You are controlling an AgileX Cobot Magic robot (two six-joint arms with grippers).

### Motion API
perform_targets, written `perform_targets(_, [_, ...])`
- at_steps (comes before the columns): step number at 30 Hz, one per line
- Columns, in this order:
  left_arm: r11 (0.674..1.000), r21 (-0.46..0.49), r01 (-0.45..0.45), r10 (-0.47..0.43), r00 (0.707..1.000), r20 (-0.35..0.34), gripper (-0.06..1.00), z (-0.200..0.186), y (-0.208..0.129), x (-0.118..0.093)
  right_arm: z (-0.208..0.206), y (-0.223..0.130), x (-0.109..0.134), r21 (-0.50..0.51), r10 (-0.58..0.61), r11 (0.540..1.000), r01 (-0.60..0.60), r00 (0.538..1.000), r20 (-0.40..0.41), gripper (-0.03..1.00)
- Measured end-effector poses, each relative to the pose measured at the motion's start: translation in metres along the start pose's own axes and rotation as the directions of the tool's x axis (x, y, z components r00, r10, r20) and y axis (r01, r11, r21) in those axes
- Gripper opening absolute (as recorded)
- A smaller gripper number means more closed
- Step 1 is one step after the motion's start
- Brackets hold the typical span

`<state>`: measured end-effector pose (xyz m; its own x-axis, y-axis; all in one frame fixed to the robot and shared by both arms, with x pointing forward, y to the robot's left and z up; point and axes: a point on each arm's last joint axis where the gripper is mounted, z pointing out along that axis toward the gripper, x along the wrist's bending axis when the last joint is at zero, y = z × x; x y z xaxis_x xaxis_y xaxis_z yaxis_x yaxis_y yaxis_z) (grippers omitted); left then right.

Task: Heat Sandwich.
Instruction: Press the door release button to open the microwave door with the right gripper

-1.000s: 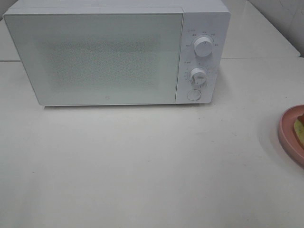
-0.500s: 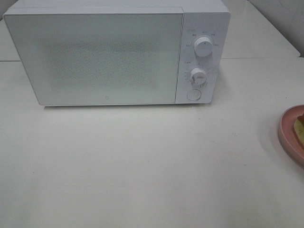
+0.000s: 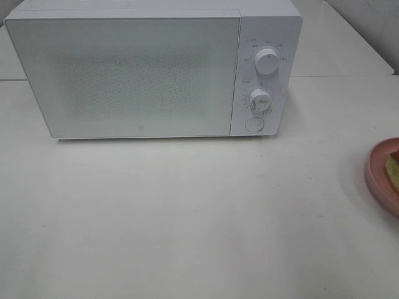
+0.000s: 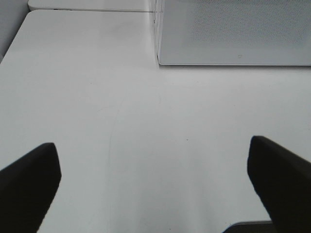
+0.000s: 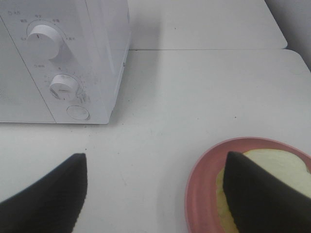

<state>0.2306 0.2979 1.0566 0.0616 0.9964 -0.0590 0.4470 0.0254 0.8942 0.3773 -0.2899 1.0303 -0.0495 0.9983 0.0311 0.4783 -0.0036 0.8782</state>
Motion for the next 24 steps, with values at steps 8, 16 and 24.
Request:
perform_targets(8, [1.000, 0.000, 0.000, 0.000, 1.000, 0.000, 0.99, 0.000, 0.000, 0.000, 0.027, 0.006, -0.001, -0.035, 0.001, 0.999, -0.001, 1.000, 0.005, 0.75])
perform_targets(16, [1.000, 0.000, 0.000, 0.000, 1.000, 0.000, 0.99, 0.000, 0.000, 0.000, 0.056, 0.015, -0.001, -0.150, 0.003, 0.989, -0.002, 1.000, 0.010, 0.75])
perform_targets(24, [1.000, 0.000, 0.000, 0.000, 1.000, 0.000, 0.99, 0.000, 0.000, 0.000, 0.075, 0.017, -0.002, -0.228, 0.008, 0.974, -0.004, 1.000, 0.015, 0.75])
